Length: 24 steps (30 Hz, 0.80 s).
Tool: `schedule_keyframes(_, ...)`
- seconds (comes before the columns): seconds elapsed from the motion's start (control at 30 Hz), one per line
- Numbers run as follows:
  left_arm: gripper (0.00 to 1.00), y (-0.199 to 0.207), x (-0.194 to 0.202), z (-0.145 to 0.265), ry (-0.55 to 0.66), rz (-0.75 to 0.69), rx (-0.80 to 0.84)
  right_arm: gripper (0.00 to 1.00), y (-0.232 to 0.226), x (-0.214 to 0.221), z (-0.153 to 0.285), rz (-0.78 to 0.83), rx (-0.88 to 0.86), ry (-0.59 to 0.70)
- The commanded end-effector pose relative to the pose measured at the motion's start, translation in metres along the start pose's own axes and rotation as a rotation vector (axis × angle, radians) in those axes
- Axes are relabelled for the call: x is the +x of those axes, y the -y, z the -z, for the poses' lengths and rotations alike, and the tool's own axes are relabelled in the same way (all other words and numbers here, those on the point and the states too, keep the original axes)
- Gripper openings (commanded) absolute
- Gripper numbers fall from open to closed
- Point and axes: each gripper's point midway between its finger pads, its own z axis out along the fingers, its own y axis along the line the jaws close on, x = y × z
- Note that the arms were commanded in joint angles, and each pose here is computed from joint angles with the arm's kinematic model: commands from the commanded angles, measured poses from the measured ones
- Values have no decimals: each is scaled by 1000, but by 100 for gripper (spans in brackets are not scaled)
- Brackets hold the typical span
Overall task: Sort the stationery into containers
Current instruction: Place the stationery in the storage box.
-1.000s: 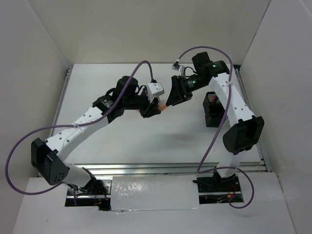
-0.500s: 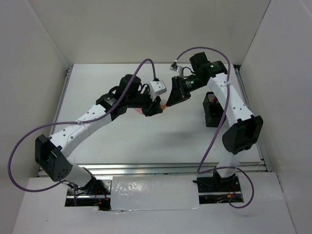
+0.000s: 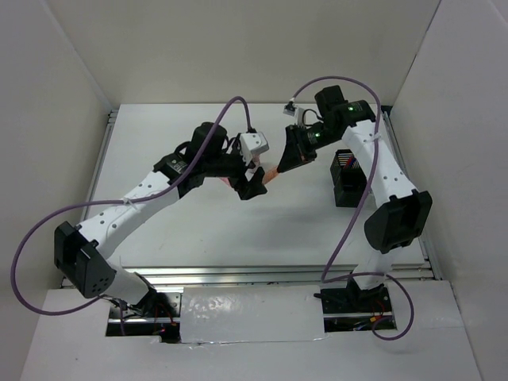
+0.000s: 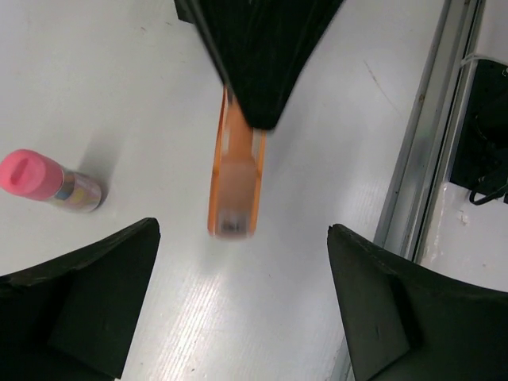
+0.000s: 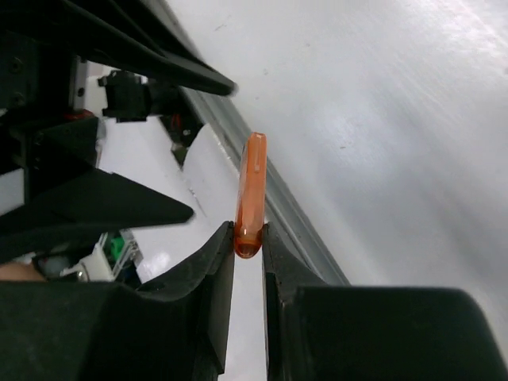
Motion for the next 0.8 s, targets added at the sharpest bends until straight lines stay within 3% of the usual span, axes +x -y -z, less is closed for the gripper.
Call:
schedule_keyframes(0.0,99,-13,-10,27,59,17,-45,0,13,-12,43,56,117,126)
schedule_keyframes(0.2,99,-52,13,49,66,167,-146,0,101,5,150,-46,505,293)
schedule_keyframes(0.47,99,-102,40,50,59,329,-448,0,178,92,237,-197,871,223)
schedule_keyframes(0.63,99,-122,51,46,45,417,-536,0,211,111,262,-241,1014,210)
schedule_keyframes(0.77,99,-142,63,36,1,462,-588,0,234,102,266,-254,1094,243)
